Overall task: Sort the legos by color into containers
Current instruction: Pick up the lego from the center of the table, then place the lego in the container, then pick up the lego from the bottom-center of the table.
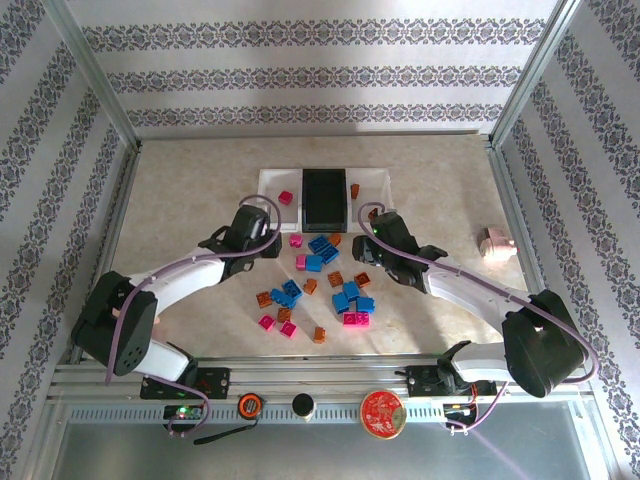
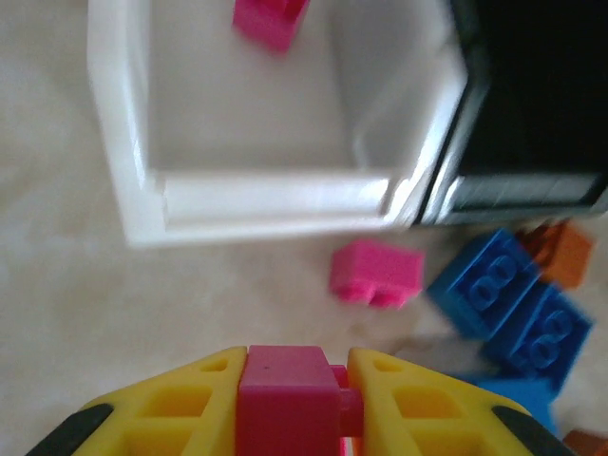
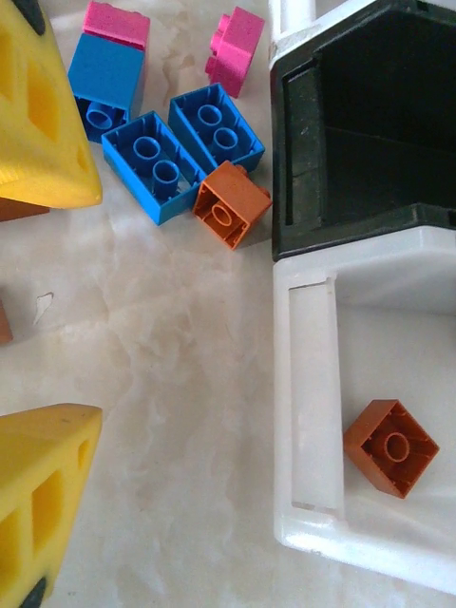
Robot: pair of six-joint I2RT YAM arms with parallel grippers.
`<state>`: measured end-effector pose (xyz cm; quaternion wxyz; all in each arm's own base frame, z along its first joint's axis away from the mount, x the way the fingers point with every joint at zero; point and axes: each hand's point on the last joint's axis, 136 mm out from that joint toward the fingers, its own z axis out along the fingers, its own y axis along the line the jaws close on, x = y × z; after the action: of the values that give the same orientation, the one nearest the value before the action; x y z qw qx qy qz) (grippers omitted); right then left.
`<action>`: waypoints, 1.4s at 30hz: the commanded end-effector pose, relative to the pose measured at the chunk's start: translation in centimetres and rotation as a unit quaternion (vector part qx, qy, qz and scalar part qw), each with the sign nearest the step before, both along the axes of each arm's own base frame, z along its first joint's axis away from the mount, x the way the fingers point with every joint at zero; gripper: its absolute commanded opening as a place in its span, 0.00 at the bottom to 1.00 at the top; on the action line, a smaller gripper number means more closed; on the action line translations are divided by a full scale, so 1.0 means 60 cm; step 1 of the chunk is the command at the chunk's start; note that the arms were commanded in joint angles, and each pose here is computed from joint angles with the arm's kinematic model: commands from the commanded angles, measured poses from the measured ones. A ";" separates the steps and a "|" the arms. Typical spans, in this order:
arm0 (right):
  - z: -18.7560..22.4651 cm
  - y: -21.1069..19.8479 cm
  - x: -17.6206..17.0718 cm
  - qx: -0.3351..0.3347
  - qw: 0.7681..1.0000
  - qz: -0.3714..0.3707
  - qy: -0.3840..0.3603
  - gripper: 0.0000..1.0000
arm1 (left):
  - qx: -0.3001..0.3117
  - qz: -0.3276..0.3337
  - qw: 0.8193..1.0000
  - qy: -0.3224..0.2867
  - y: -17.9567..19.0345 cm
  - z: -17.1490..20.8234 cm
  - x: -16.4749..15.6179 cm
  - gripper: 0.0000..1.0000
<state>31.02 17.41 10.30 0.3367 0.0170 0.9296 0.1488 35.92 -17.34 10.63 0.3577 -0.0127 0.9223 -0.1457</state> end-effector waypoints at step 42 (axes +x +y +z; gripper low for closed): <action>0.024 0.051 -0.095 0.026 0.989 0.146 0.012 0.65 | -0.190 -0.001 0.977 -0.097 0.020 0.135 -0.089 1.00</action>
<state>26.73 18.43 12.31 0.3331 -0.0541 0.9177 0.2097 31.76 -15.81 19.17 0.4419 -0.0600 0.8466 -0.2904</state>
